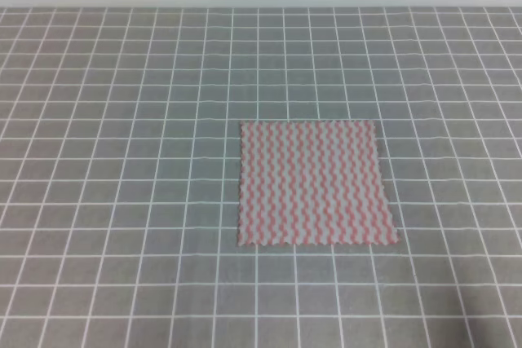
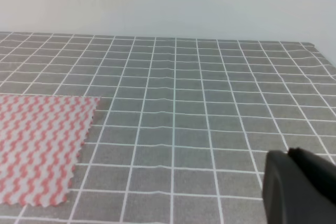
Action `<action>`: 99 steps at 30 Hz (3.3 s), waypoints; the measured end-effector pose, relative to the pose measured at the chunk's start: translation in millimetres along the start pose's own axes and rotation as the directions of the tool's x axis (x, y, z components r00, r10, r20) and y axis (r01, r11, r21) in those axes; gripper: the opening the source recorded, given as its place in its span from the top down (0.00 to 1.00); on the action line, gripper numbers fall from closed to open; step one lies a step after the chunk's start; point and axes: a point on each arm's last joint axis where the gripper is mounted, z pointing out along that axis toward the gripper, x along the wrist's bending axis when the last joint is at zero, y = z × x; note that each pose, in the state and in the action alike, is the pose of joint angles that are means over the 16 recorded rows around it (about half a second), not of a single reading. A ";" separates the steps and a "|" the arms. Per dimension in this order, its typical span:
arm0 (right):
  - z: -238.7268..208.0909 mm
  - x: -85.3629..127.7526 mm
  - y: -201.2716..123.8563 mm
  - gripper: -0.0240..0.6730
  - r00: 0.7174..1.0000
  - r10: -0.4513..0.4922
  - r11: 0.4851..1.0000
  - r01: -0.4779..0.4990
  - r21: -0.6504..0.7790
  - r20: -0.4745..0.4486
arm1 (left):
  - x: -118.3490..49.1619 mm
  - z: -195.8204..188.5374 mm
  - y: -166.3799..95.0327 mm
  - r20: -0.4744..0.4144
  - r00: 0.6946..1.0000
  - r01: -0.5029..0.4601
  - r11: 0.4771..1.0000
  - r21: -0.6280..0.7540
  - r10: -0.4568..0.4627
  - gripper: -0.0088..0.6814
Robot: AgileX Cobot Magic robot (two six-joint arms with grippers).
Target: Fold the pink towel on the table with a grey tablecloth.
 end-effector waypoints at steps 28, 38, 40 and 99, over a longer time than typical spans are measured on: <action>1.6 -0.1 -7.6 0.99 1.000 0.001 1.000 -0.001 0.010 0.000 | 0.0 0.0 -0.1 0.000 1.000 0.000 1.000 0.002 0.000 0.99; 1.6 -0.1 -7.6 0.99 1.000 0.001 1.000 -0.001 0.010 0.000 | -0.1 -0.1 0.3 0.000 1.000 0.000 1.000 0.001 0.000 0.99; 1.5 -0.1 -6.6 0.99 1.000 0.001 1.000 -0.001 0.009 0.000 | -0.1 -0.1 0.3 0.000 1.000 0.000 1.000 0.001 0.000 0.99; 44.1 2.2 70.6 0.99 0.849 0.528 0.848 -0.528 0.054 0.007 | -13.7 79.4 156.0 0.020 0.981 0.193 0.979 0.066 -0.194 0.99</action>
